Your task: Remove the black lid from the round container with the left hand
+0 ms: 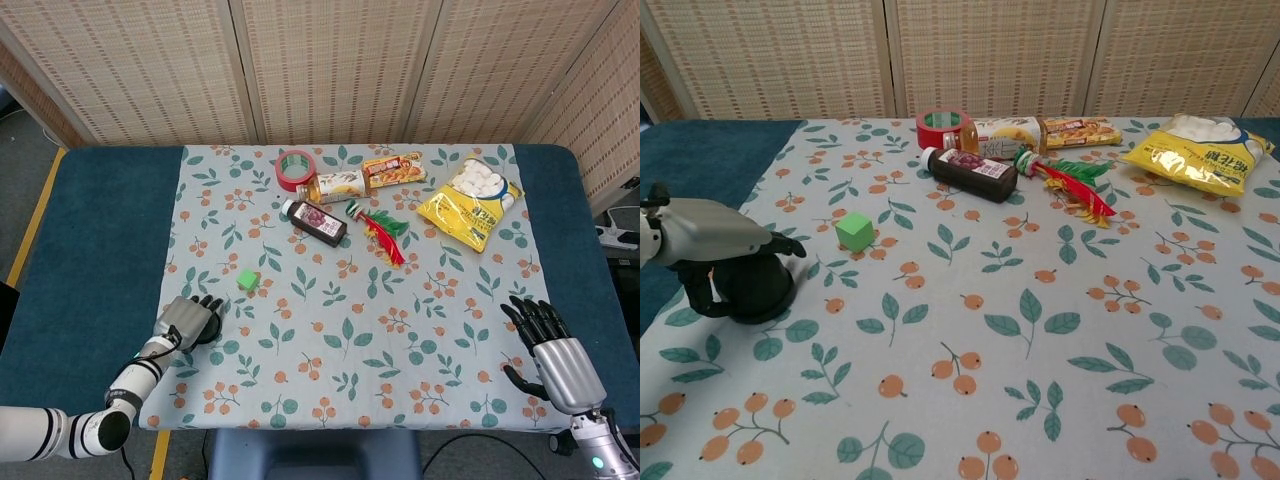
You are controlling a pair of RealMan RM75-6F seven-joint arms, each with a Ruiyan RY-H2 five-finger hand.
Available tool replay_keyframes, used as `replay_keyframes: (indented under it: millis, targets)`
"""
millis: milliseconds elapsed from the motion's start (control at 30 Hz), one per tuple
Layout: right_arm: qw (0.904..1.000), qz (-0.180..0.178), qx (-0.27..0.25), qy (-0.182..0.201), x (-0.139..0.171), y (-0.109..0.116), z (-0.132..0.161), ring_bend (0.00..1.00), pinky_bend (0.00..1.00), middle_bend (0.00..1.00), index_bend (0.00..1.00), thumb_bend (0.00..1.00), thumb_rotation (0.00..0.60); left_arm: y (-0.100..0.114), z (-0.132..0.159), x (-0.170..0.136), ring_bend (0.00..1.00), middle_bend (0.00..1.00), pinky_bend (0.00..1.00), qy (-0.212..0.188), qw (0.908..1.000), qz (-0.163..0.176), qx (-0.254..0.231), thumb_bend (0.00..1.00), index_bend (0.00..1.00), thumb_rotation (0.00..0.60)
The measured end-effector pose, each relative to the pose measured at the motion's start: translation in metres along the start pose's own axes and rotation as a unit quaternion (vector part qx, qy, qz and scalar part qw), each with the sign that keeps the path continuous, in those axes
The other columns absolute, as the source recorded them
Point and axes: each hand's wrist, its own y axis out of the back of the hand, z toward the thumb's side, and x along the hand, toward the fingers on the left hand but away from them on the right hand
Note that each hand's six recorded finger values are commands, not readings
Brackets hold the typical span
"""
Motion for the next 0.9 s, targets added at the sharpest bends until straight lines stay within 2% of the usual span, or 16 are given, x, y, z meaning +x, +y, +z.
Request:
replay_keyframes:
  millis: [167, 300, 633, 767, 800, 900]
  targets:
    - [1.0, 0.001, 0.001, 0.0, -0.001, -0.001, 0.0, 0.0, 0.0, 0.0, 0.0, 0.17, 0.6, 0.008, 0.002, -0.005, 0.0, 0.0, 0.33, -0.012, 0.9995, 0.028, -0.007, 0.4, 0.0, 0.6]
    - [1.0, 0.001, 0.001, 0.001, 0.0, 0.0, 0.001, 0.0, 0.0, 0.0, 0.0, 0.17, 0.6, 0.009, 0.001, -0.009, 0.0, 0.0, 0.3, -0.014, 0.9993, 0.033, -0.012, 0.4, 0.0, 0.6]
    - [1.0, -0.002, 0.0, 0.002, 0.001, 0.001, 0.001, 0.0, 0.0, 0.0, 0.0, 0.18, 0.6, 0.005, -0.005, -0.008, 0.0, 0.0, 0.26, -0.013, 0.9992, 0.032, -0.019, 0.39, 0.0, 0.6]
    - [1.0, -0.003, 0.0, 0.0, 0.001, 0.001, 0.0, 0.0, 0.0, 0.0, 0.0, 0.18, 0.6, 0.01, -0.006, -0.01, 0.0, 0.0, 0.29, -0.013, 0.9986, 0.049, -0.016, 0.39, 0.0, 0.6]
    - [1.0, -0.002, 0.0, -0.001, 0.0, 0.001, 0.0, 0.0, 0.0, 0.0, 0.0, 0.17, 0.6, 0.013, -0.006, -0.012, 0.01, 0.02, 0.32, -0.014, 0.9982, 0.057, -0.014, 0.39, 0.02, 0.6]
    - [1.0, -0.001, 0.0, 0.0, -0.001, 0.0, 0.0, 0.0, 0.0, 0.0, 0.0, 0.17, 0.6, 0.022, -0.005, -0.023, 0.16, 0.19, 0.4, -0.017, 0.9964, 0.083, -0.011, 0.41, 0.19, 0.6]
